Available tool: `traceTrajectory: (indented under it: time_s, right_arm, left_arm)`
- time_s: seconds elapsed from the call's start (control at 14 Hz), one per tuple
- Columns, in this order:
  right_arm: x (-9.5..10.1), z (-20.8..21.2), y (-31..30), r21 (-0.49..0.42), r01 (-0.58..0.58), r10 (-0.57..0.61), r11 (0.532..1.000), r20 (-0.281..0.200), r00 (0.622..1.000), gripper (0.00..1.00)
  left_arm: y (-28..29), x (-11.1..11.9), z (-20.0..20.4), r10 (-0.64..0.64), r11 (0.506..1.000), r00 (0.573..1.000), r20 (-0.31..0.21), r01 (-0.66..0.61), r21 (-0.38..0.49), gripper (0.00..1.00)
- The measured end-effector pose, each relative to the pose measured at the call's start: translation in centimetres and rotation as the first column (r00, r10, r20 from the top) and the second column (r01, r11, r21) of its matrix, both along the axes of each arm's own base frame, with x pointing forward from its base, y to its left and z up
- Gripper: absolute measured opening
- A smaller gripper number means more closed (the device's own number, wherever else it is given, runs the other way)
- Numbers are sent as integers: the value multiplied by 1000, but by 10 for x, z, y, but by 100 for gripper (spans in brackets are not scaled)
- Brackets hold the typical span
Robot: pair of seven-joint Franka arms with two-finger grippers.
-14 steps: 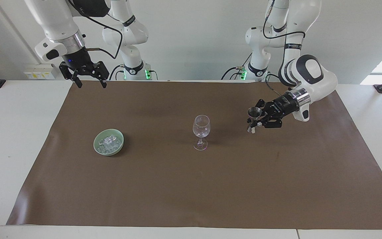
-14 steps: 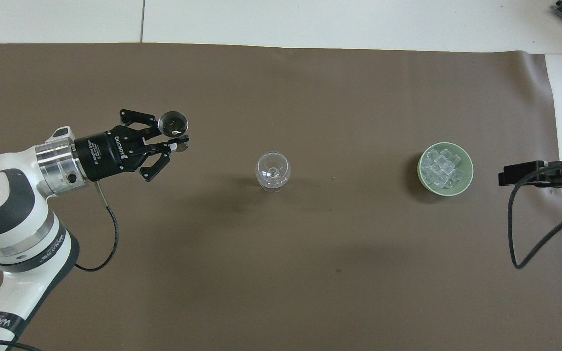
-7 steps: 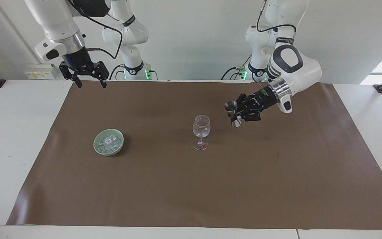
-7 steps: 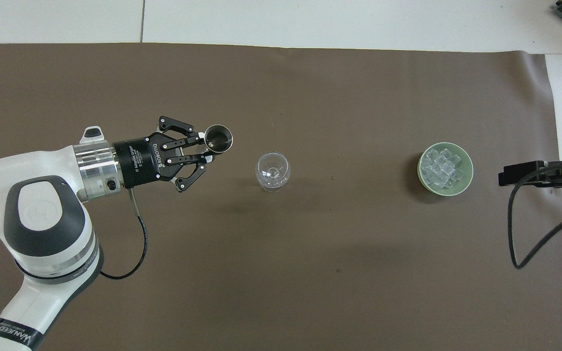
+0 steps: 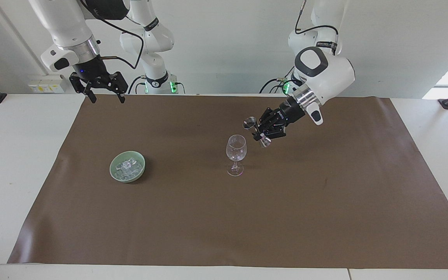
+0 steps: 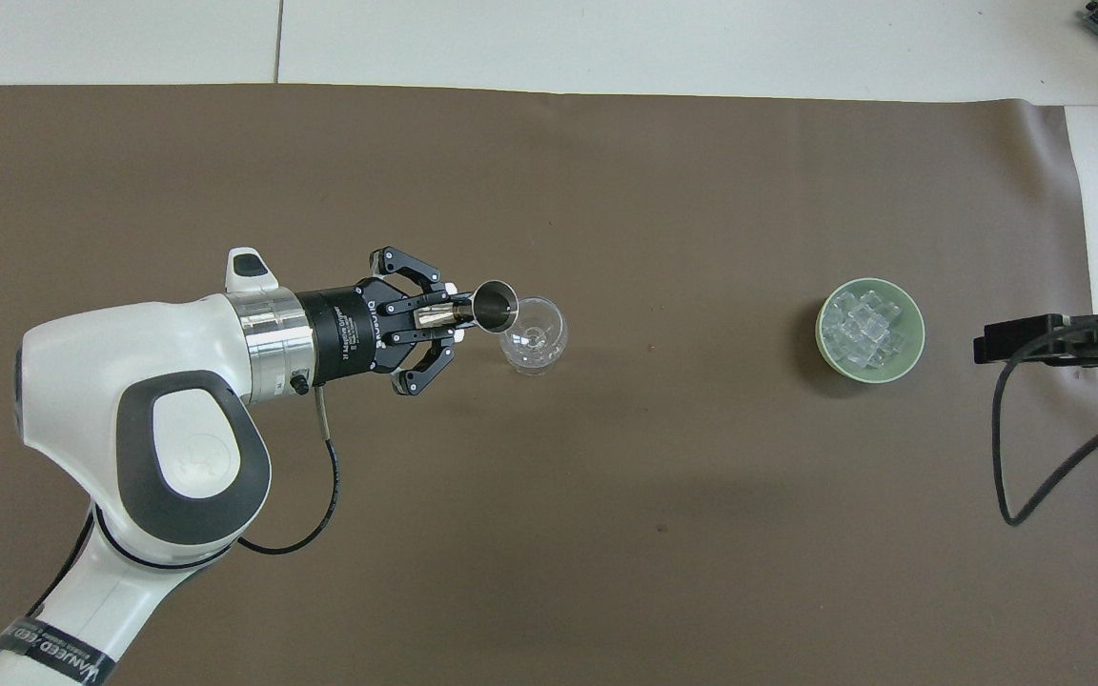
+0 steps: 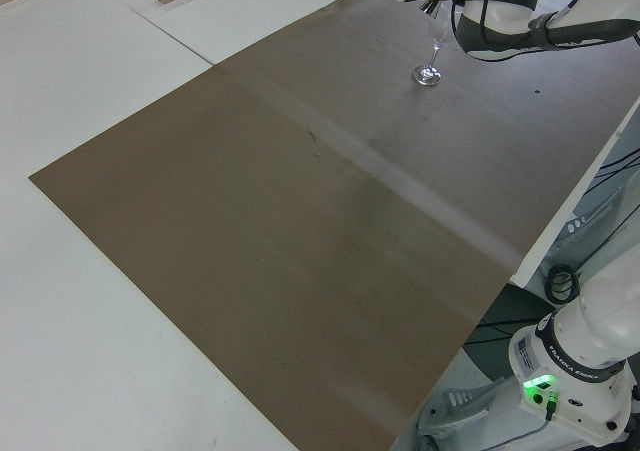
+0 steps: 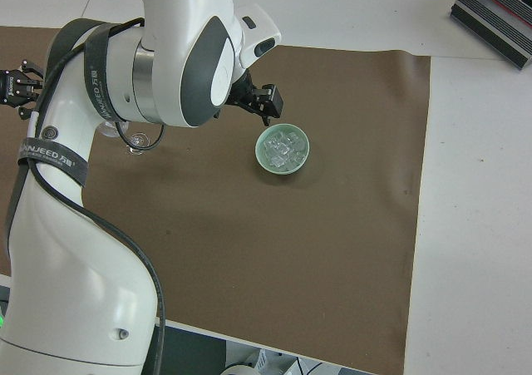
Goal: Pour wine and add ice with both arms
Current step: 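Tilt the jigger over the clear glass with the left gripper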
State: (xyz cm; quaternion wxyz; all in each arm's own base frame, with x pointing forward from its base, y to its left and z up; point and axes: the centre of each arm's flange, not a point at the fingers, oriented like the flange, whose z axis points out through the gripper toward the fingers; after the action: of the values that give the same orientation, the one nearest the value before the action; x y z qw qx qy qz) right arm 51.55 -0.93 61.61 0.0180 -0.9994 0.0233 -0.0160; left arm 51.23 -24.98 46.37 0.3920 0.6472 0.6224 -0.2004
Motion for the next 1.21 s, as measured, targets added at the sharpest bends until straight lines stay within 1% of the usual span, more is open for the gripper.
traceTrajectory:
  time_s: [0.29,0.57,0.86,1.21]
  right_arm:
    - [0,0,0,0,0,0,1000,0,1000,100]
    - [0,0,0,0,0,0,1000,0,1000,100]
    - [0,0,0,0,0,0,1000,0,1000,100]
    - [0,0,0,0,0,0,1000,0,1000,100]
  left_arm:
    - [-12,1,4,-38,990,999,18,35,136,22]
    - [-31,1,11,-83,958,995,47,66,280,22]
    - [-40,8,19,-75,924,995,68,44,380,22]
    - [-58,5,23,-80,879,992,93,26,476,22]
